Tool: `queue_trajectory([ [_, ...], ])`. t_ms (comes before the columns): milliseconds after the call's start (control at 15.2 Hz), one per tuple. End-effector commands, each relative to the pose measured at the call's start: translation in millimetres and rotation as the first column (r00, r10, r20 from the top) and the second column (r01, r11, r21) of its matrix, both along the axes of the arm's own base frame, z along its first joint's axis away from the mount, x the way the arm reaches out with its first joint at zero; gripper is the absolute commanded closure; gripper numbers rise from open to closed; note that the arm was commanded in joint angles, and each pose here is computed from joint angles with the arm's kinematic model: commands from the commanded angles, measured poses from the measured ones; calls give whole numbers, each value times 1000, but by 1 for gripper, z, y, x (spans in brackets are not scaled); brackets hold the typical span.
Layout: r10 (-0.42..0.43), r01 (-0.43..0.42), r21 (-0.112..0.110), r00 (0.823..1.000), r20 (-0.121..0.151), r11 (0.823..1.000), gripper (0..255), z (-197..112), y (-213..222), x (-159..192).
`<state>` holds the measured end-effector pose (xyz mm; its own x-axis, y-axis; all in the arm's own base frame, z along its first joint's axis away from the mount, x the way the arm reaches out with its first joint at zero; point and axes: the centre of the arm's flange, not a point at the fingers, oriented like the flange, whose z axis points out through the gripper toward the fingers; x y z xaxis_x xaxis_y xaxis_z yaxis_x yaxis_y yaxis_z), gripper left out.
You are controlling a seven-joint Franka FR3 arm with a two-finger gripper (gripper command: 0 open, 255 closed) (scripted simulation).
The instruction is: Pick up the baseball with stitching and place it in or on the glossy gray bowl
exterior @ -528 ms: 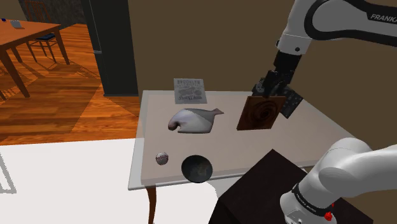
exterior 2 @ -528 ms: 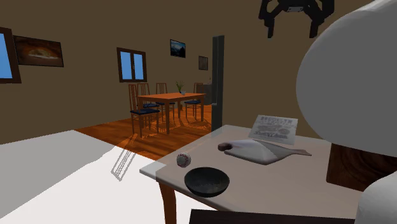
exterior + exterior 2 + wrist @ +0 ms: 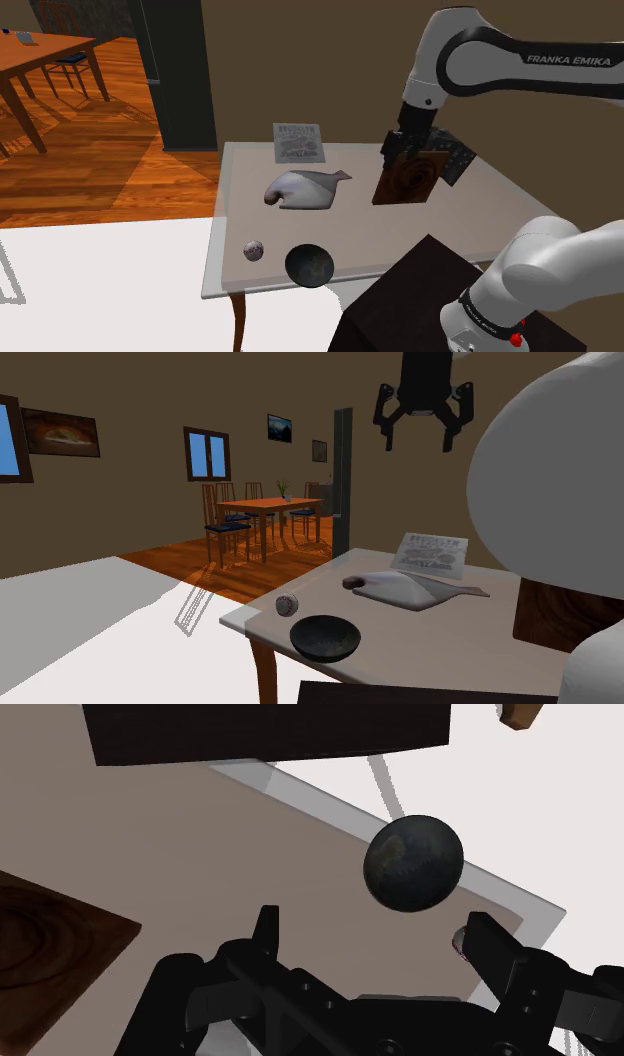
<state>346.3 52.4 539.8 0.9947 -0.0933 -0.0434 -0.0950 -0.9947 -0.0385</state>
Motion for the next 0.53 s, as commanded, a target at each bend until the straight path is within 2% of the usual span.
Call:
queue_trajectory([
  [0,-2,2,-2,1000,7,1000,0,-21,13,8],
  [462,-4,4,-10,1000,22,1000,0,-86,63,49],
])
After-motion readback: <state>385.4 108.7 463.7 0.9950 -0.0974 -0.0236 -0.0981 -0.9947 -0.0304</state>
